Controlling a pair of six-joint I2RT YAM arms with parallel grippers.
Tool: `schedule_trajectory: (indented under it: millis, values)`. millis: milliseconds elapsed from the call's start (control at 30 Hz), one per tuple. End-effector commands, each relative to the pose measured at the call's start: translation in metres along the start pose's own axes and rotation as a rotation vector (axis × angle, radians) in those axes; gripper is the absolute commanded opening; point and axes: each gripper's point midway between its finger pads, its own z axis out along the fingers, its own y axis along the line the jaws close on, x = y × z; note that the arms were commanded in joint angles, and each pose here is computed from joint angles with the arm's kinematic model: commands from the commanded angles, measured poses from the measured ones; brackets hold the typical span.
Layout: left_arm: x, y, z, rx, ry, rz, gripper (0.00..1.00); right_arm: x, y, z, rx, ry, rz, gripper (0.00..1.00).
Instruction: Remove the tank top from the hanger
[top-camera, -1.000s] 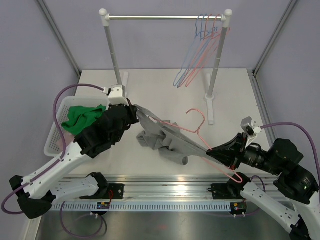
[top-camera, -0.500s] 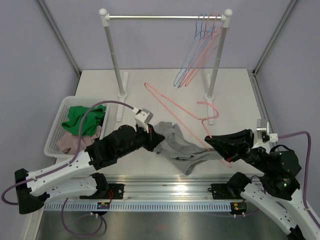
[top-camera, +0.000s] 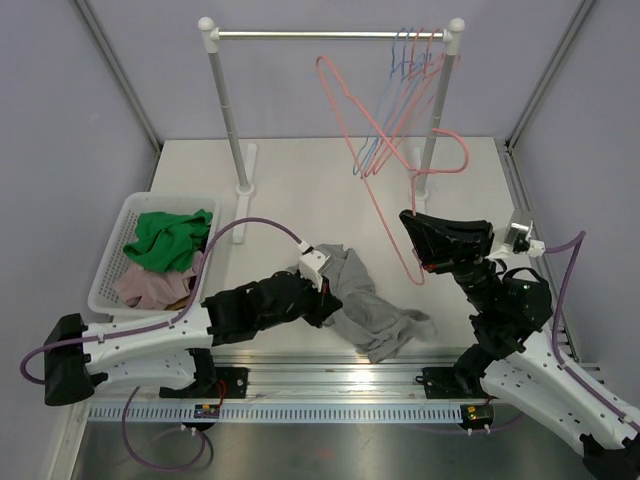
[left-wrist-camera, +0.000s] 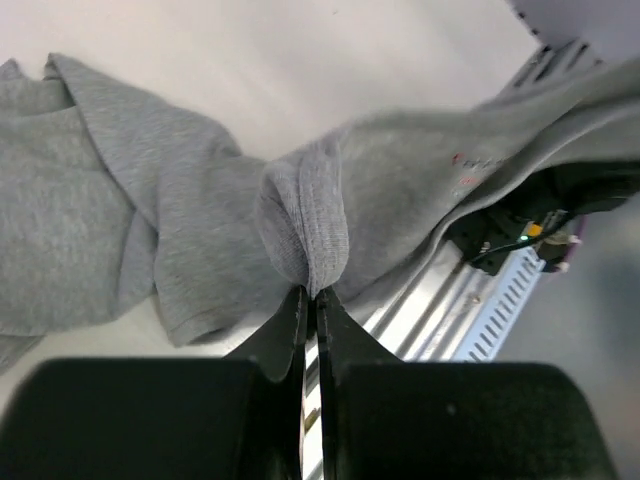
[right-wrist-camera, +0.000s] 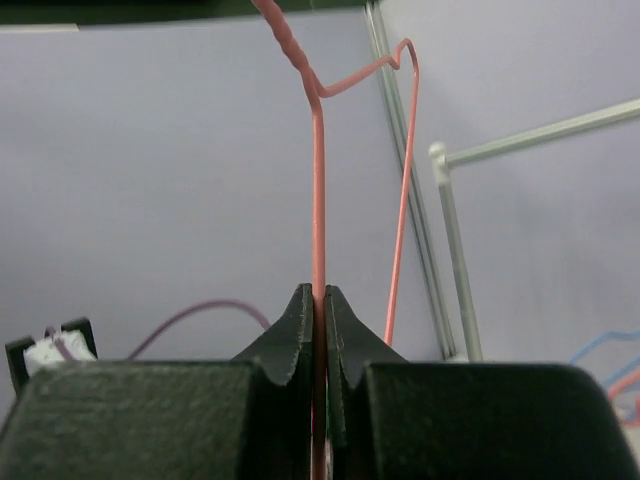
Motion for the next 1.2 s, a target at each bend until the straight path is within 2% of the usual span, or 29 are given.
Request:
schedule_trajectory:
  millis: [0,67,133,167,200,233,267,300,333,367,433,467,533,567,833,1000,1167]
  values:
    - [-0.016,-0.004,0.009,-0.023,-0.044,-0.005,0.0,-0.082,0.015,0.003,-0.049,-0.378,-0.04,0.0]
    - [-0.005,-0.02,0.016,0.025,-0.011,0.021,0.0,-0.084,0.007,0.002,-0.027,-0.445,-0.053,0.0]
    - [0.001,-0.009,0.026,-0.079,0.008,0.031,0.0,-0.09,0.006,0.012,-0.001,-0.419,-0.058,0.0]
    - [0.009,0.001,0.026,-0.142,0.048,0.023,0.0,-0.063,-0.009,0.021,0.071,-0.262,-0.043,0.0]
    - [0.014,0.009,0.027,-0.192,0.07,0.023,0.0,-0.054,-0.013,0.026,0.105,-0.182,-0.027,0.0]
    - [0.004,0.017,0.026,-0.261,0.046,0.017,0.0,-0.07,-0.006,0.034,0.118,-0.153,-0.015,0.0]
    - [0.015,0.03,0.023,-0.337,0.095,0.013,0.0,-0.037,-0.019,0.033,0.189,0.013,0.006,0.0]
    - [0.015,0.036,0.02,-0.376,0.097,0.009,0.04,-0.033,-0.02,0.033,0.206,0.055,0.015,0.0]
    - [0.007,0.042,0.016,-0.427,0.072,0.005,0.12,-0.04,-0.02,0.034,0.229,0.065,0.029,0.0]
    - [0.009,0.05,0.007,-0.469,0.086,-0.003,0.3,-0.026,-0.027,0.028,0.276,0.127,0.059,0.0]
    - [0.002,0.056,-0.002,-0.51,0.064,-0.005,0.45,-0.023,-0.027,0.025,0.293,0.156,0.078,0.0]
    - [0.0,0.059,-0.01,-0.536,0.066,-0.01,0.66,-0.012,-0.031,0.022,0.32,0.202,0.094,0.0]
    - [-0.01,0.064,-0.024,-0.566,0.034,-0.021,0.85,-0.002,-0.039,0.021,0.364,0.246,0.098,0.0]
    - [-0.013,0.066,-0.033,-0.588,0.036,-0.023,0.98,0.008,-0.046,0.017,0.401,0.287,0.099,0.0]
    - [-0.047,0.077,-0.099,-0.643,-0.026,-0.021,0.99,0.02,-0.108,0.031,0.707,0.324,-0.007,0.0]
    - [-0.047,0.087,-0.126,-0.665,-0.02,0.0,0.99,0.008,-0.141,0.011,0.922,0.279,-0.099,0.0]
    - [-0.034,0.098,-0.136,-0.692,0.009,0.022,0.99,0.0,-0.143,-0.002,0.959,0.242,-0.106,0.0]
